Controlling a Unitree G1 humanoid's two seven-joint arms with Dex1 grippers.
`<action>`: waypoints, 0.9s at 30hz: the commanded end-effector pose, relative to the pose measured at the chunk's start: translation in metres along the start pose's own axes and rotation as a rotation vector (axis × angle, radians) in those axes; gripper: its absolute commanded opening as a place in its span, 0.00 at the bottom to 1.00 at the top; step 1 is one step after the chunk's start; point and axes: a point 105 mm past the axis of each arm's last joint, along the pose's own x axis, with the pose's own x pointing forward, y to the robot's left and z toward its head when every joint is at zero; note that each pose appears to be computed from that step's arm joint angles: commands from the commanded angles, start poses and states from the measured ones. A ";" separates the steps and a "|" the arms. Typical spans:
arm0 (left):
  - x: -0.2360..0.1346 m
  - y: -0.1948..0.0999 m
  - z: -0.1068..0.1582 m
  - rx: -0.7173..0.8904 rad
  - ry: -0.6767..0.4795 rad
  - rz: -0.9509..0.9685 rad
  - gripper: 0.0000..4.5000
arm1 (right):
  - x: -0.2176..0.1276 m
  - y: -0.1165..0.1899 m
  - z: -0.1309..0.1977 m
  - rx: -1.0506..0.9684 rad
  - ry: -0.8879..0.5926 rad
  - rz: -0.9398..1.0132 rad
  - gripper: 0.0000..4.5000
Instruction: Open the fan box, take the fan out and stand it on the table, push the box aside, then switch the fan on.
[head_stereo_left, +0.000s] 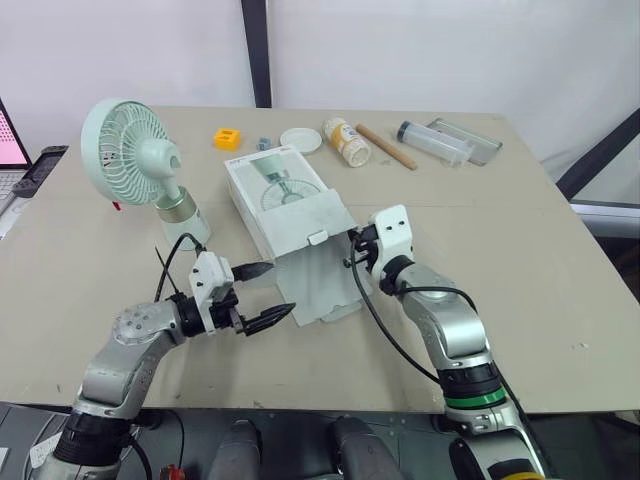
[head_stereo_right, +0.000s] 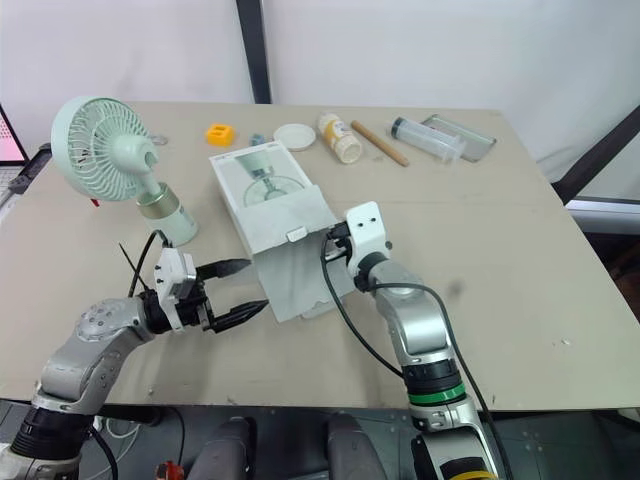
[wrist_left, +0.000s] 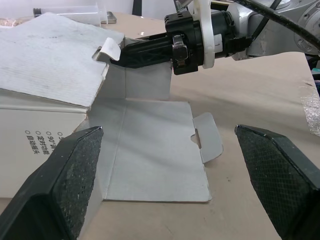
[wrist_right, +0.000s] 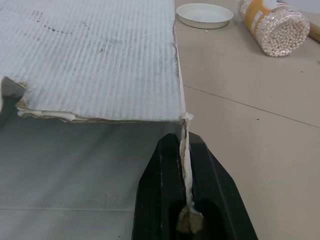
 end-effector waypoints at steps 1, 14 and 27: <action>0.003 -0.001 0.010 0.047 -0.028 -0.019 1.00 | -0.001 -0.003 0.013 0.001 -0.052 0.001 0.01; 0.004 -0.001 0.010 0.066 -0.022 -0.046 1.00 | -0.040 -0.026 0.012 -0.003 -0.074 -0.144 0.01; 0.016 -0.012 0.023 0.074 -0.072 -0.147 1.00 | -0.105 -0.094 0.000 0.050 -0.061 -0.580 0.01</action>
